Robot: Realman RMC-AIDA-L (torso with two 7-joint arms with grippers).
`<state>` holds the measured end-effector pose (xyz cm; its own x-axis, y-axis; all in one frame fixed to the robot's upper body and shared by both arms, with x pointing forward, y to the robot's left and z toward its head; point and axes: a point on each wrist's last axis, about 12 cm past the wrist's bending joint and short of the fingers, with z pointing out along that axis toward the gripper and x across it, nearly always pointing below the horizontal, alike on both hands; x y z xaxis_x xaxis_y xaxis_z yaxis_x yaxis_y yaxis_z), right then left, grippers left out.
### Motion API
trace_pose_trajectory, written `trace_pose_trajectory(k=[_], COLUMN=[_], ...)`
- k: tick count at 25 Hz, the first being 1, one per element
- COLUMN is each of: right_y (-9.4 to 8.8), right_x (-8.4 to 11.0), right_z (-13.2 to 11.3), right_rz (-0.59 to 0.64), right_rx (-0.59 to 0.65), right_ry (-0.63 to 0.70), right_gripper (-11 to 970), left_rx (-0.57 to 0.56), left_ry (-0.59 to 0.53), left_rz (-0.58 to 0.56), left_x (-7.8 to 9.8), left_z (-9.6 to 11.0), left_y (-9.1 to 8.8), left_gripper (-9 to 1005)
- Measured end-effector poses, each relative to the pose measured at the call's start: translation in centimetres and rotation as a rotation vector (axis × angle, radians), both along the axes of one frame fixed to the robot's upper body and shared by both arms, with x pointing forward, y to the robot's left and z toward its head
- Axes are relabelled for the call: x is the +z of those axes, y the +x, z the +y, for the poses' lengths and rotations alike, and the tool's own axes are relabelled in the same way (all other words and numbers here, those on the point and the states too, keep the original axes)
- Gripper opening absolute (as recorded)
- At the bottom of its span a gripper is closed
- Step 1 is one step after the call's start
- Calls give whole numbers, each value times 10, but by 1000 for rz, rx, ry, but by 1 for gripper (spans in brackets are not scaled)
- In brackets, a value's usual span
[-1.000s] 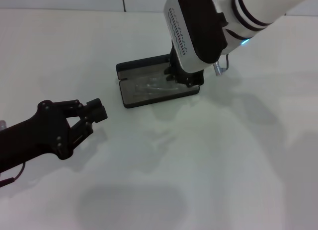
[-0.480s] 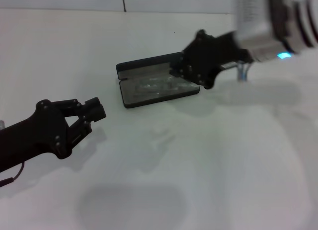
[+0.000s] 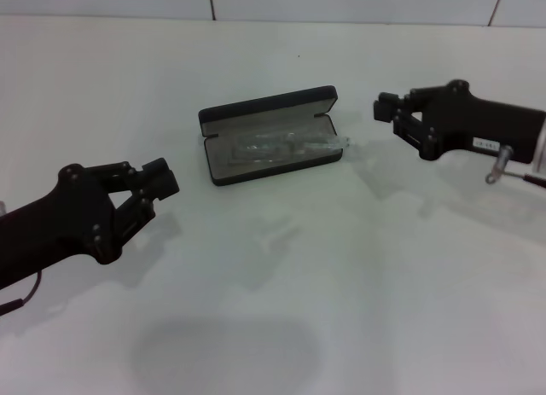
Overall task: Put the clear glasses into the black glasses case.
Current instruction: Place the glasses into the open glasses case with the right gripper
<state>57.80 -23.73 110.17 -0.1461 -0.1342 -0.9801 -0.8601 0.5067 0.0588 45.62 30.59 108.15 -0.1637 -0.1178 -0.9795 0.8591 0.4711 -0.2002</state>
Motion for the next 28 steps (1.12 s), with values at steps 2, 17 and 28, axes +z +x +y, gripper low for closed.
trace_pose_trajectory(k=[2, 17, 28], right_y=[-5, -39, -11], right_x=[-10, -58, -64], right_z=[-3, -18, 7], right_rz=[24, 57, 201], right_rx=[-11, -157, -160], right_ry=[16, 112, 4], right_gripper=[100, 114, 302], left_rx=[-2, -3, -24], left_ry=[-3, -11, -22], left_rz=[0, 5, -1], left_x=[0, -2, 0], left_z=[-1, -2, -10], left_y=[1, 1, 11], left_gripper=[143, 143, 143])
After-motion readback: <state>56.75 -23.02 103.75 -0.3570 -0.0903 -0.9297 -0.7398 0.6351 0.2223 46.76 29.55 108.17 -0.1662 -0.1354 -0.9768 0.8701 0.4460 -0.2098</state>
